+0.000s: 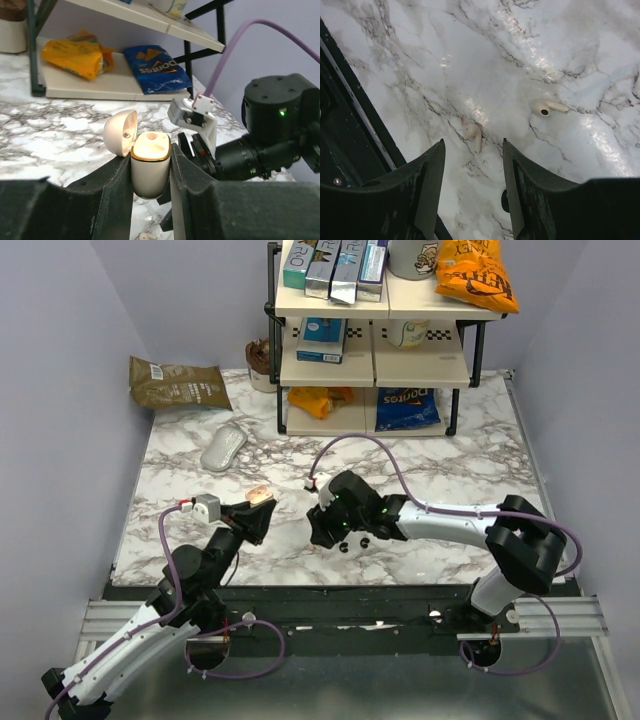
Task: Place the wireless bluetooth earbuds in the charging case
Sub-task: Pick up the earbud from the center of the board.
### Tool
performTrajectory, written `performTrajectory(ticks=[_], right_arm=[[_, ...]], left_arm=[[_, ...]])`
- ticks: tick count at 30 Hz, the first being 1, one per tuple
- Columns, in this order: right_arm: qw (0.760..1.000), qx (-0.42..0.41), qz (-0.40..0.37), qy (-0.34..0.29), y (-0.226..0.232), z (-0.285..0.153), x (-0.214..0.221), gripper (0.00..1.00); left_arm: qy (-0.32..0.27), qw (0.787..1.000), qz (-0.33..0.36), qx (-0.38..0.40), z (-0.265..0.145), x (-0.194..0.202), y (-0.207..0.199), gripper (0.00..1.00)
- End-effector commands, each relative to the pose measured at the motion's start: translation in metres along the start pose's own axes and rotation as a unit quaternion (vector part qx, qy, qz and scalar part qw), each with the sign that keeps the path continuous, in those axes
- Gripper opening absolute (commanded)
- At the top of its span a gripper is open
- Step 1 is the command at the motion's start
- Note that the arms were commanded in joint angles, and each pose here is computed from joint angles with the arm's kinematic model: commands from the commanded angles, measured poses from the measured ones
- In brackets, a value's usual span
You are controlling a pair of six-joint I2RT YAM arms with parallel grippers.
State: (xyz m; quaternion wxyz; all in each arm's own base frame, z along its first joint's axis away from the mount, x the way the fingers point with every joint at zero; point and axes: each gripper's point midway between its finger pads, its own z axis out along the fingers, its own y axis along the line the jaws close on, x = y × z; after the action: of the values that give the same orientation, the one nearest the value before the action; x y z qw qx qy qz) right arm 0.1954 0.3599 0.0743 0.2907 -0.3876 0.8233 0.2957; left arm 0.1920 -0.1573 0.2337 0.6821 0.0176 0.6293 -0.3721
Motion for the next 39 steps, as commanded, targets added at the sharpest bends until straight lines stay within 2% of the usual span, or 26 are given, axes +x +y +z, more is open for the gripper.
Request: performTrajectory(ticks=[1, 31, 39], right_arm=[[0.999, -0.013, -0.035, 0.022, 0.009, 0.016, 0.013, 0.56], [0.995, 0.024, -0.059, 0.074, 0.008, 0.049, 0.037, 0.48], [0.994, 0.037, -0.061, 0.080, 0.004, 0.051, 0.042, 0.38]], left_arm=[[-0.002, 0.998, -0.004, -0.061, -0.005, -0.006, 0.020, 0.00], [-0.007, 0.997, -0.002, -0.082, -0.007, -0.009, 0.027, 0.00], [-0.010, 0.996, -0.004, -0.083, -0.008, -0.010, 0.027, 0.00]])
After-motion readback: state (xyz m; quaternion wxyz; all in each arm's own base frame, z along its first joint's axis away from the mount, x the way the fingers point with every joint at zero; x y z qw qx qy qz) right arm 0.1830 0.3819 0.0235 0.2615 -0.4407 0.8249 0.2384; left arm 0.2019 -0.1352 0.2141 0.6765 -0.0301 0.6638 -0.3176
